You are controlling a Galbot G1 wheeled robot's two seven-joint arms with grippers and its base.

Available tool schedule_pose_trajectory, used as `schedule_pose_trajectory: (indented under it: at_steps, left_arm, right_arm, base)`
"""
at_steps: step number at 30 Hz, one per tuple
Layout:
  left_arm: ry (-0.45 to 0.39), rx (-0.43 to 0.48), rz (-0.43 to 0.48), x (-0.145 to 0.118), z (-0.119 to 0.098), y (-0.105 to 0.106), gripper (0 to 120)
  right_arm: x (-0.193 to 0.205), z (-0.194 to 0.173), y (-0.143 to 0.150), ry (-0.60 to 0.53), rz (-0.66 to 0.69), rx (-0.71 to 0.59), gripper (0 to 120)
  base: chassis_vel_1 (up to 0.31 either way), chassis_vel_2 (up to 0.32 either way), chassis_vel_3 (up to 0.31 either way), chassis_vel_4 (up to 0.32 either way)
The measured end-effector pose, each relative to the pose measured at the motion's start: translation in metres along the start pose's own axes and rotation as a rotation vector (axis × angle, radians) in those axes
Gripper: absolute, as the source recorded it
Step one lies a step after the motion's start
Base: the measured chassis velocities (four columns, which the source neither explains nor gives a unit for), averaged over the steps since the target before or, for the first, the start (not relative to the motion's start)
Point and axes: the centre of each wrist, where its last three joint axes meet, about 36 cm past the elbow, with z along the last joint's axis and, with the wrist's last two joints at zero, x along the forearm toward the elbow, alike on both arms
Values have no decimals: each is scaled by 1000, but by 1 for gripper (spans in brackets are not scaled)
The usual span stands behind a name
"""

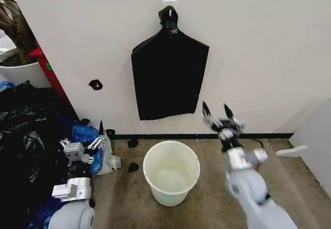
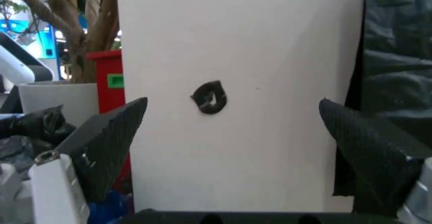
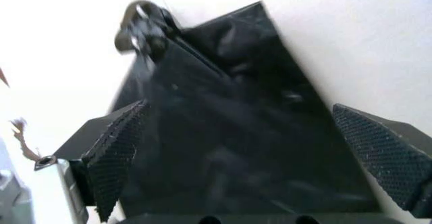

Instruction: Place the garbage bag over the trash bin.

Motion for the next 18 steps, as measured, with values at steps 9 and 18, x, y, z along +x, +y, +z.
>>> schedule_pose_trajectory:
  at_steps: [9, 18]
  left_arm:
    - [25, -15, -31, -3, 16, 1, 100]
    - [25, -25, -59, -9, 23, 3, 100]
  right_arm:
    - [-101, -25, 61, -18, -77, -323, 100]
    - [-164, -34, 91, 94, 66, -382, 100]
  base:
    - [0, 0, 0, 0]
    - [0, 0, 0, 0]
